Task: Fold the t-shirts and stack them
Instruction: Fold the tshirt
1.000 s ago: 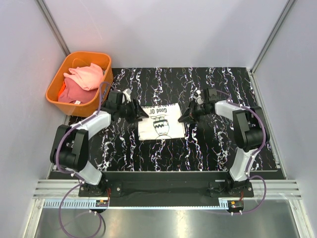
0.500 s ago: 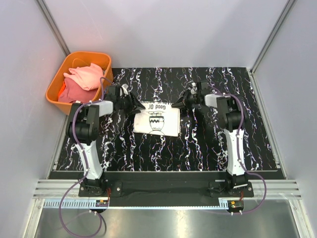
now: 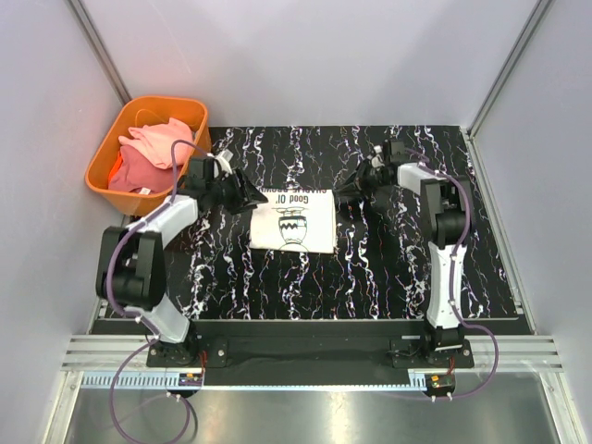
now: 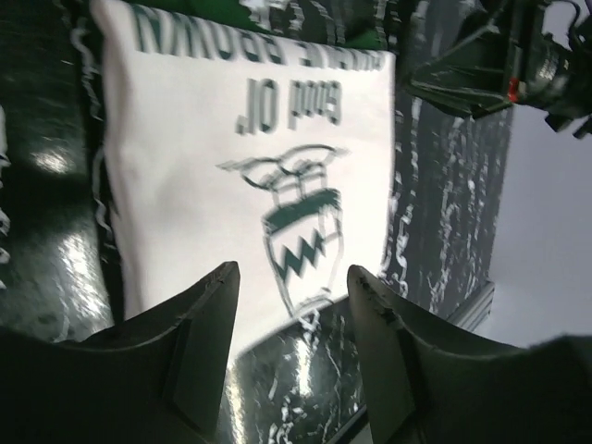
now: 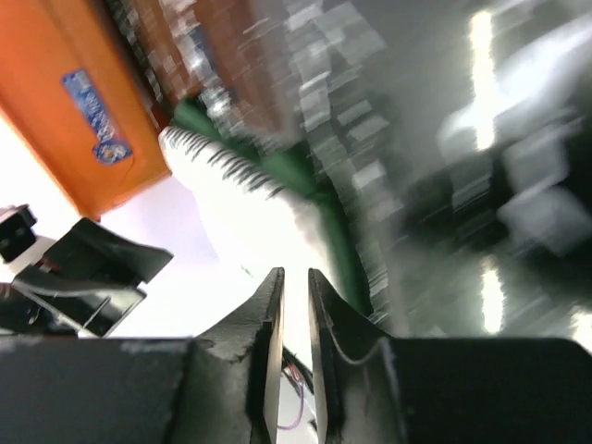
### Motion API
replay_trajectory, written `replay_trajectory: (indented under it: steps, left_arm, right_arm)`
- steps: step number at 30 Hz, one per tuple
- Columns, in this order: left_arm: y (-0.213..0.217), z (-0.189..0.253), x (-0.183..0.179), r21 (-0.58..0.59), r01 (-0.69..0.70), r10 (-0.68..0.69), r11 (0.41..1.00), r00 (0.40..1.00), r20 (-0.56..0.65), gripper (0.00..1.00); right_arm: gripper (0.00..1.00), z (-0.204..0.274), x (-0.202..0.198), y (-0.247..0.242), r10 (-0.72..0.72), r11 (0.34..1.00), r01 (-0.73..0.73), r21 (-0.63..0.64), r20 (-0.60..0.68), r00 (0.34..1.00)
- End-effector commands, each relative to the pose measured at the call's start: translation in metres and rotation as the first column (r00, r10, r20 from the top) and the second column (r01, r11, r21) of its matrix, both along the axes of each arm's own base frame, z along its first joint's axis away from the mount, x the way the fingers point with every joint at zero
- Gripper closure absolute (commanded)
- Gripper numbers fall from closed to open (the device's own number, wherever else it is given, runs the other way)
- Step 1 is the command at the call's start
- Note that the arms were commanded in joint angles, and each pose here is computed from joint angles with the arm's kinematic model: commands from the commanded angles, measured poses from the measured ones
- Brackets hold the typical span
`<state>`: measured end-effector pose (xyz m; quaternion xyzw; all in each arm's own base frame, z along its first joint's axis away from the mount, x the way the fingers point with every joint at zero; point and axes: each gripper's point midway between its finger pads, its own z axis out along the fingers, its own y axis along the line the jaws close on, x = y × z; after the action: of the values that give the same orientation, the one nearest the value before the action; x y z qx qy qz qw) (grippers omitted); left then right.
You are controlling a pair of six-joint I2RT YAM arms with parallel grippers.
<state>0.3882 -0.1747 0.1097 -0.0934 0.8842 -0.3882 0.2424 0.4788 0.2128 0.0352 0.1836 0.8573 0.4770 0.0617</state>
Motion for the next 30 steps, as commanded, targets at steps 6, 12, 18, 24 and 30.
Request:
replay_trajectory:
  steps: [6,12,18,24,30]
  left_arm:
    - [-0.008,-0.029,-0.056,-0.044,0.042,-0.045,0.998,0.996,-0.072,0.51]
    - [0.017,-0.088,-0.069,0.045,0.001,0.007,0.999,0.986,-0.169,0.54]
    - [0.03,-0.099,-0.09,0.129,0.016,0.011,0.991,0.979,-0.202,0.56]
    - [0.03,-0.027,-0.097,0.119,0.013,-0.004,0.993,0.997,-0.073,0.43]
    - [0.022,0.047,-0.104,0.034,-0.007,0.005,0.999,0.998,0.06,0.31]
  right_arm:
    - [0.71,0.089,-0.048,0.053,0.161,0.987,-0.157,-0.039,0.169,0.972]
    - [0.68,0.052,-0.072,0.079,0.191,0.982,-0.189,-0.022,0.109,0.976]
    - [0.67,0.025,-0.072,0.04,0.127,0.99,-0.122,-0.069,0.074,0.989]
    - [0.62,0.046,-0.076,0.009,0.12,0.989,-0.109,-0.1,0.115,0.986]
    - [0.31,0.035,-0.071,0.004,0.132,0.982,-0.116,-0.147,0.104,0.986]
